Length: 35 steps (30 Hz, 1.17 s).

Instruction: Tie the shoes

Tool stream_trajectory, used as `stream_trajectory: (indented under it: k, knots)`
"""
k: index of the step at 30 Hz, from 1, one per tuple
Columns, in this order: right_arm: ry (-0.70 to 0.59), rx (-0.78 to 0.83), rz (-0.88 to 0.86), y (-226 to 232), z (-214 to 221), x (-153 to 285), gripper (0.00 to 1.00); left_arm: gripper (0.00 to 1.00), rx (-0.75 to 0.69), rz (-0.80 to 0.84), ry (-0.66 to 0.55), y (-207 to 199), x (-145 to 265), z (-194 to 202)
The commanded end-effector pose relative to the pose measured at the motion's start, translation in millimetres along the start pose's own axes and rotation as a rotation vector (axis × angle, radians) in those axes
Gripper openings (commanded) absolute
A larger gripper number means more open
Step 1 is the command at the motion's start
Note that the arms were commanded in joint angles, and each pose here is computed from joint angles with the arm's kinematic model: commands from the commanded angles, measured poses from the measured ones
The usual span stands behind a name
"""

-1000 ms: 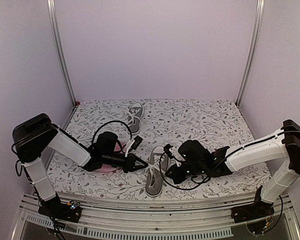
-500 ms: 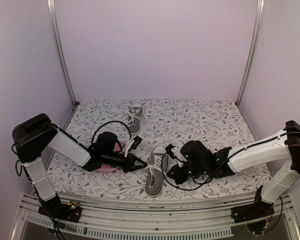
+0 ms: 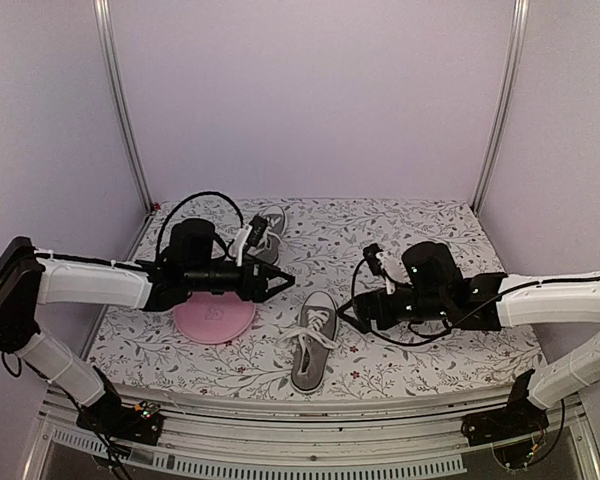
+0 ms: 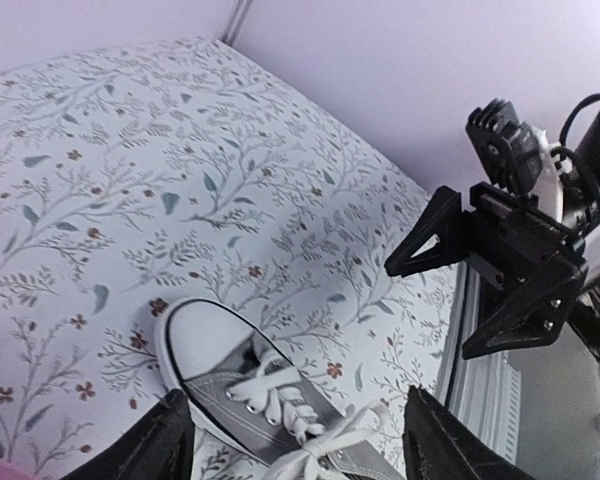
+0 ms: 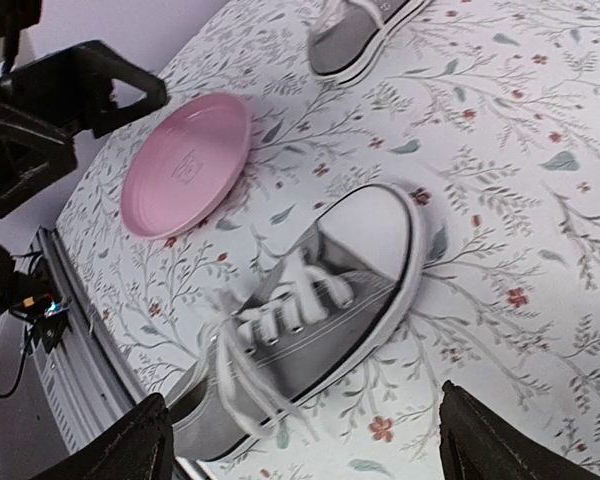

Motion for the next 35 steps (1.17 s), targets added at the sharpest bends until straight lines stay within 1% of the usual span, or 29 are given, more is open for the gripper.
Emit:
stream_trajectory:
  k: [1, 4, 5, 8, 10, 12, 14, 16, 18, 19, 21, 24, 27, 29, 31, 32, 35]
  knots:
    - [-0.046, -0.081, 0.064, -52.4, -25.6, 4.6, 0.93, 0.72, 0.113, -0.256, -0.024, 56.2, 19.8, -24.0]
    - [-0.100, -0.103, 0.145, -97.0, -38.7, 5.6, 0.95, 0.72, 0.187, -0.331, -0.128, 106.1, 54.5, -51.4]
    - [-0.119, -0.114, 0.171, -114.0, -41.6, 7.6, 0.98, 0.72, 0.216, -0.366, -0.174, 124.1, 71.1, -59.4]
    - [-0.167, -0.174, 0.258, -174.0, -43.5, 24.2, 0.99, 0.72, 0.295, -0.449, -0.316, 167.0, 128.4, -72.5]
    - [-0.220, -0.229, 0.320, -214.0, -39.7, 45.0, 0.99, 0.72, 0.312, -0.495, -0.427, 180.7, 168.6, -74.3]
    - [-0.289, -0.291, 0.422, -253.4, -29.7, 75.7, 0.99, 0.73, 0.297, -0.611, -0.550, 187.3, 212.8, -75.6]
    - [-0.356, -0.315, 0.541, -274.9, -20.5, 101.7, 0.99, 0.73, 0.282, -0.755, -0.637, 195.7, 250.4, -68.0]
    - [-0.416, -0.307, 0.681, -284.0, -7.4, 123.4, 0.99, 0.74, 0.208, -0.892, -0.717, 191.8, 277.4, -60.8]
    - [-0.500, -0.262, 0.801, -280.3, 2.3, 142.8, 0.99, 0.74, 0.110, -0.974, -0.742, 187.2, 285.6, -51.0]
    - [-0.533, -0.220, 0.847, -276.5, 7.8, 148.9, 0.99, 0.75, 0.062, -0.982, -0.748, 184.5, 285.9, -47.1]
    - [-0.573, -0.190, 0.904, -273.5, 14.9, 159.7, 0.99, 0.76, -0.004, -0.973, -0.754, 182.1, 283.3, -39.7]
    - [-0.603, -0.132, 0.971, -268.6, 25.2, 166.3, 0.99, 0.76, -0.011, -0.959, -0.727, 187.3, 277.0, -26.5]
    - [-0.591, -0.125, 1.003, -269.2, 34.8, 165.0, 0.99, 0.76, -0.025, -0.946, -0.742, 188.1, 273.8, -14.9]
    - [-0.587, -0.133, 1.024, -272.5, 38.2, 164.1, 0.99, 0.77, -0.029, -0.938, -0.754, 186.8, 273.9, -14.5]
    - [-0.587, -0.129, 1.026, -274.9, 38.8, 161.8, 0.99, 0.77, -0.053, -0.908, -0.733, 184.6, 270.2, -14.6]
    - [-0.583, -0.128, 1.021, -276.1, 39.3, 159.8, 0.99, 0.80, -0.047, -0.905, -0.731, 185.7, 269.3, -14.0]
    - [-0.566, -0.134, 1.015, -280.4, 40.9, 155.1, 0.99, 0.83, -0.013, -0.921, -0.754, 189.9, 271.5, -16.3]
Point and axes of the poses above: each gripper's point midway between its finger pads, its own x axis back along the fingers, its own y axis along the line the jaws close on, z = x × y, the point moved 7 cm from there along x, back along the fingers, and after that the axes turned 12 degrees about x, right-handed, at the moved point
